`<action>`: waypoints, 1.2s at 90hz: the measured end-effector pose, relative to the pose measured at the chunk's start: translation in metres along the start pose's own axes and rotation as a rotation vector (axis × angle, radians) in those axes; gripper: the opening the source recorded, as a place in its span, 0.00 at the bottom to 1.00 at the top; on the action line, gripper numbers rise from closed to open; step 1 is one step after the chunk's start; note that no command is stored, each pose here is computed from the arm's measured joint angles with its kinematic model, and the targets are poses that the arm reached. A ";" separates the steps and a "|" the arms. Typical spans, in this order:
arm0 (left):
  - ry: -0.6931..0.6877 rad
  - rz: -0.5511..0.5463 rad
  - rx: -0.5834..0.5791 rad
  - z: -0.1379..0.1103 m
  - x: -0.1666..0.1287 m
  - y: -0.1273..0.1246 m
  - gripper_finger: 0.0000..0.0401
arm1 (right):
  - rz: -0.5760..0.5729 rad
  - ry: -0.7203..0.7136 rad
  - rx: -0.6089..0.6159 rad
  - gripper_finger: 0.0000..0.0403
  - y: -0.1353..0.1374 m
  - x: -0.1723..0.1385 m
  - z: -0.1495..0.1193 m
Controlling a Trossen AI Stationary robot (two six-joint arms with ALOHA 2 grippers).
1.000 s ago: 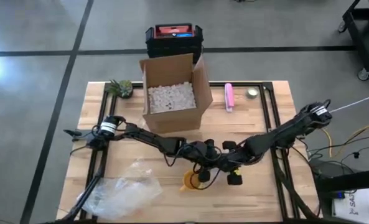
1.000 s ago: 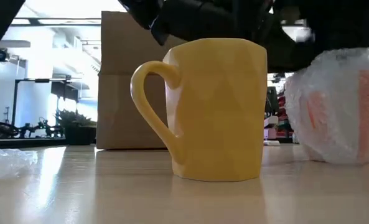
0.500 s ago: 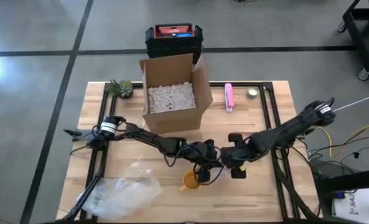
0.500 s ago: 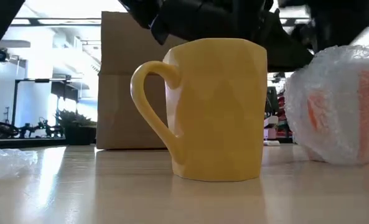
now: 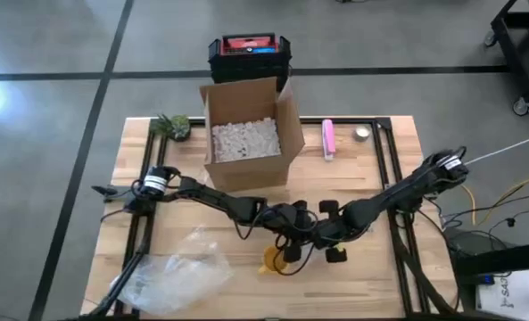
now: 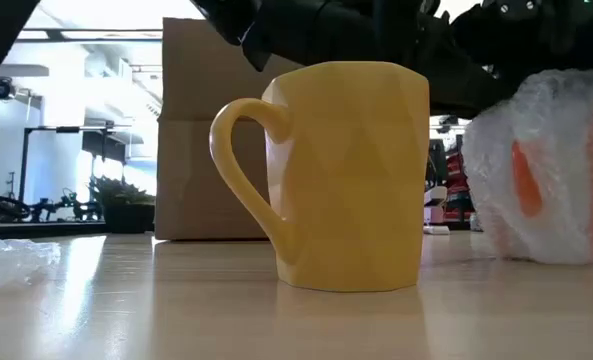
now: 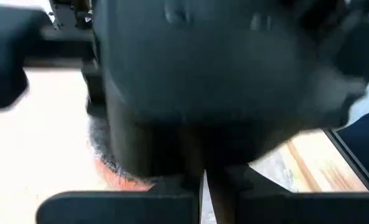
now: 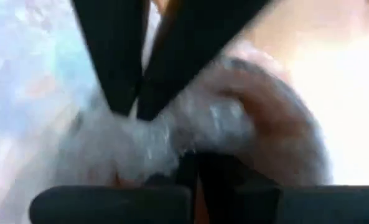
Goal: Wrap mug
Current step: Wrap the orange mug in the right transparent bubble wrap
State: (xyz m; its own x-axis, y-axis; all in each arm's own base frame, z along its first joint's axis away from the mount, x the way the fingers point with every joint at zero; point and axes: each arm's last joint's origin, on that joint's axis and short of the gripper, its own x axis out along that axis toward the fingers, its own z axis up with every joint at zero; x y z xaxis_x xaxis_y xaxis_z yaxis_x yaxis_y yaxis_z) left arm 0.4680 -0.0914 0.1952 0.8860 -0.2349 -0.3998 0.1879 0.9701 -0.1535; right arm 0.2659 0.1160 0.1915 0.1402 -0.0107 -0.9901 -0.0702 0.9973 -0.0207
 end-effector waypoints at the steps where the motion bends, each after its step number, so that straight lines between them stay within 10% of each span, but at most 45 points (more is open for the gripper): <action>1: 0.000 0.000 0.000 0.000 0.000 0.000 0.00 | 0.001 -0.002 0.000 0.00 0.000 -0.003 0.000; 36: 0.000 0.002 0.000 0.000 0.000 0.000 0.00 | 0.185 -0.157 0.028 0.00 0.008 -0.067 0.004; 108: -0.010 0.001 0.000 0.001 0.000 0.000 0.00 | 0.119 -0.144 0.097 0.00 -0.005 0.029 -0.016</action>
State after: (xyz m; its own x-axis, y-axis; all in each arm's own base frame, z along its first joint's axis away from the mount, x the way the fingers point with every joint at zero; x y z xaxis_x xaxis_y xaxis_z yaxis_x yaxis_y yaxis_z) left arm 0.4683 -0.0912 0.1964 0.8902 -0.2334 -0.3913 0.1873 0.9704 -0.1527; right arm 0.2545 0.1090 0.1610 0.2772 0.1107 -0.9544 -0.0002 0.9933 0.1152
